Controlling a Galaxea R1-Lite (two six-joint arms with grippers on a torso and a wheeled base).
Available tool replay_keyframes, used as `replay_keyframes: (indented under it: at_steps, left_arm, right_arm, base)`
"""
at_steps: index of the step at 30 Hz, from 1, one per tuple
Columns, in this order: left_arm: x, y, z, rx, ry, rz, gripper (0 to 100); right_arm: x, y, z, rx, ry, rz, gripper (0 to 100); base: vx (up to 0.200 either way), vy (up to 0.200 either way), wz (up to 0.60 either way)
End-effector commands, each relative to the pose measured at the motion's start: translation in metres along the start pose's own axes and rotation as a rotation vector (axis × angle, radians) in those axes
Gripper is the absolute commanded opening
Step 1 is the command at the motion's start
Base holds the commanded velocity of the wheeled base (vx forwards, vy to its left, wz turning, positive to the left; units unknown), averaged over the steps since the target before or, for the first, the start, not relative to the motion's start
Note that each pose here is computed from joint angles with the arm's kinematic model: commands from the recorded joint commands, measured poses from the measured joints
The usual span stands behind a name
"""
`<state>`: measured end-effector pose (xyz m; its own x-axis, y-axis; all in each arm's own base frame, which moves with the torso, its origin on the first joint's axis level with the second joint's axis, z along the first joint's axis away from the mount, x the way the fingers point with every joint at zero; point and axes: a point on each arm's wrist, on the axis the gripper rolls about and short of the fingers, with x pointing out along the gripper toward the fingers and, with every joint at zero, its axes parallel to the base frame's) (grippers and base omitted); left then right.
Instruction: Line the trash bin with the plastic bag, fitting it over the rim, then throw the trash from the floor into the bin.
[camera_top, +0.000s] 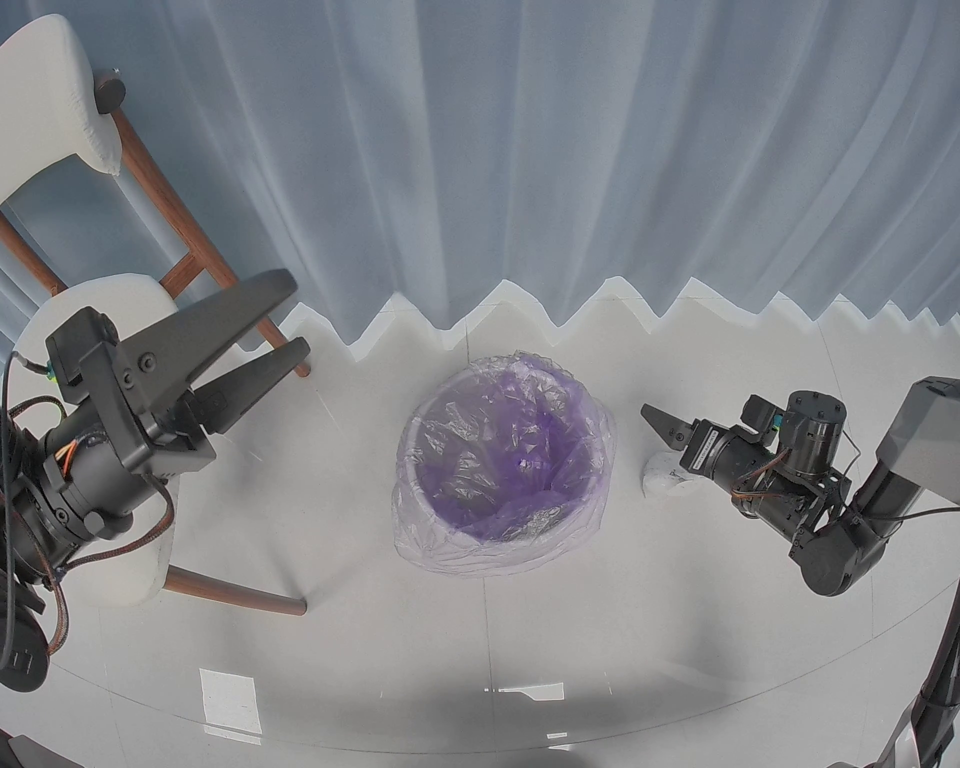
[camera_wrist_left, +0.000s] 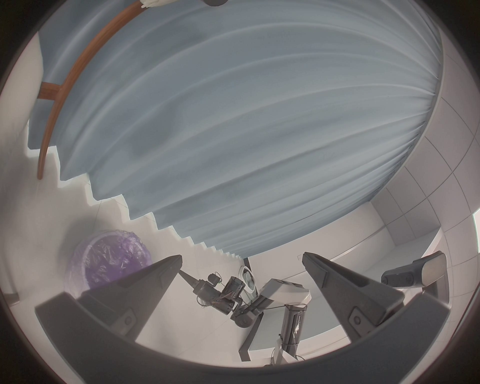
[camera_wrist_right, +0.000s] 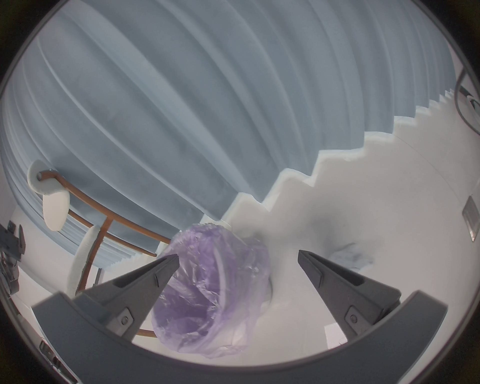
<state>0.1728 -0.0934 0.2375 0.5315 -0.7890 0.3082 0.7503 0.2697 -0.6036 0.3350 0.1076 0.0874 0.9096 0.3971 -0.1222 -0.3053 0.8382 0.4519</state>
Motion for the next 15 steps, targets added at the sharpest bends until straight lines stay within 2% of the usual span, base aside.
replay_keyframes:
  at_steps: [1,5,15]
  left_arm:
    - [0.001,0.002,-0.002,0.037,0.006,0.007,100]
    - [0.0,-0.001,0.0,0.065,0.001,-0.006,100]
    - [0.0,-0.007,0.007,0.091,-0.028,-0.022,100]
  right_arm:
    - [-0.007,-0.008,0.027,-0.061,-0.043,-0.022,100]
    - [0.002,-0.021,0.029,-0.147,0.015,-0.076,100]
    - [0.034,-0.035,-0.002,-0.2,0.1,-0.095,100]
  base:
    - [0.0,0.0,0.0]
    - [0.0,-0.2,0.0]
    - [0.0,-0.2,0.0]
